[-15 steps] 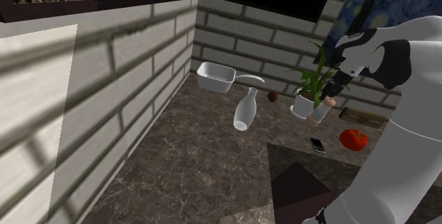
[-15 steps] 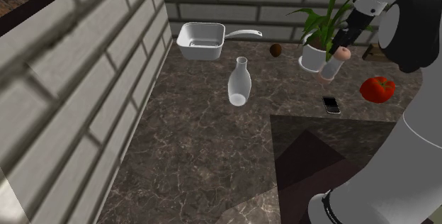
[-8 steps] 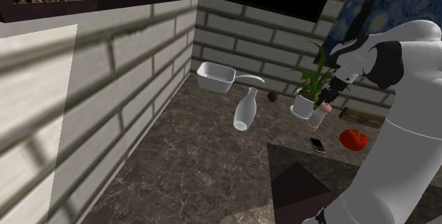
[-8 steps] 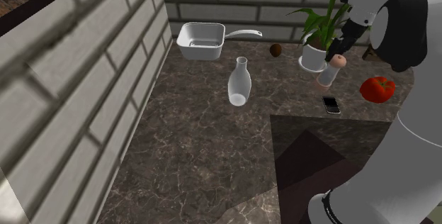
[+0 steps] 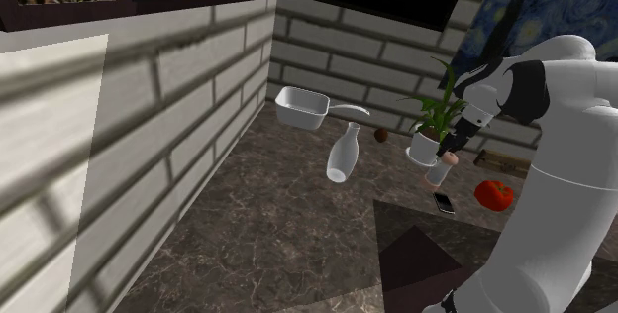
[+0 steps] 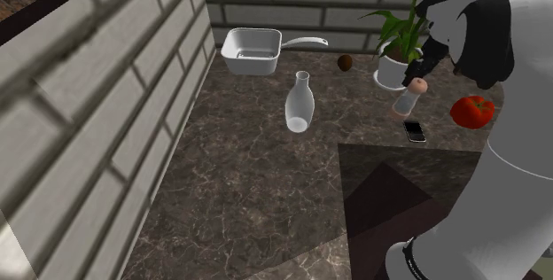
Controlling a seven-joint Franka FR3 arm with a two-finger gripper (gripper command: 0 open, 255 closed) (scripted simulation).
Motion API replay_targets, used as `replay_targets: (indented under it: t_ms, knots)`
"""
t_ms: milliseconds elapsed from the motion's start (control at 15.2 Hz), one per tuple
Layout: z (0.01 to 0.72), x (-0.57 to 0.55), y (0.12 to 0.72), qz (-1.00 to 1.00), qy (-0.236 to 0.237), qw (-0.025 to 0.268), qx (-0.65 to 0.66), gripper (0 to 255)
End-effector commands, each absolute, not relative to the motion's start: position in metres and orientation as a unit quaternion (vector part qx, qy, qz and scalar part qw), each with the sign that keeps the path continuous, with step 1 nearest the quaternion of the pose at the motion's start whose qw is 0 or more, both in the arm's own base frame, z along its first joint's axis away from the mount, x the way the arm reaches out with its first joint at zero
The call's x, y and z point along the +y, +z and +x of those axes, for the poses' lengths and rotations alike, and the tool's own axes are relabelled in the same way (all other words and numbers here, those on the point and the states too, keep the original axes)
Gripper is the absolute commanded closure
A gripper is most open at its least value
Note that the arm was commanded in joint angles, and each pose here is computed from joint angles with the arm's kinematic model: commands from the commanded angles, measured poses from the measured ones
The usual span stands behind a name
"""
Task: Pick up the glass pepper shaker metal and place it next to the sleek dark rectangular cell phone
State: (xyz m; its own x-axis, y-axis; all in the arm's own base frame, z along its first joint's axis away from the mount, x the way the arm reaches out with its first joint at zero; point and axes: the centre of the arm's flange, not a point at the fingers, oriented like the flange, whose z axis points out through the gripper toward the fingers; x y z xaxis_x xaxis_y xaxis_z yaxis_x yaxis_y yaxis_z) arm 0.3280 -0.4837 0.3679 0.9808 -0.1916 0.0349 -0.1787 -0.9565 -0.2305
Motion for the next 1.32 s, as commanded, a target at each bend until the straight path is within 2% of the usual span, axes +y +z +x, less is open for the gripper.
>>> replay_targets:
  t_ms: [0, 528, 594, 924, 1254]
  knots:
    - [0.328, -0.484, 0.359, -0.989, -0.029, 0.114, 0.094, 255]
    - [0.328, -0.484, 0.359, -0.989, -0.029, 0.114, 0.094, 255]
    - [0.328, -0.484, 0.359, -0.989, -0.029, 0.114, 0.094, 0]
    - [0.328, -0.484, 0.359, -0.989, -0.029, 0.114, 0.094, 0]
    - [0.324, -0.494, 0.408, -0.989, -0.029, 0.114, 0.094, 0]
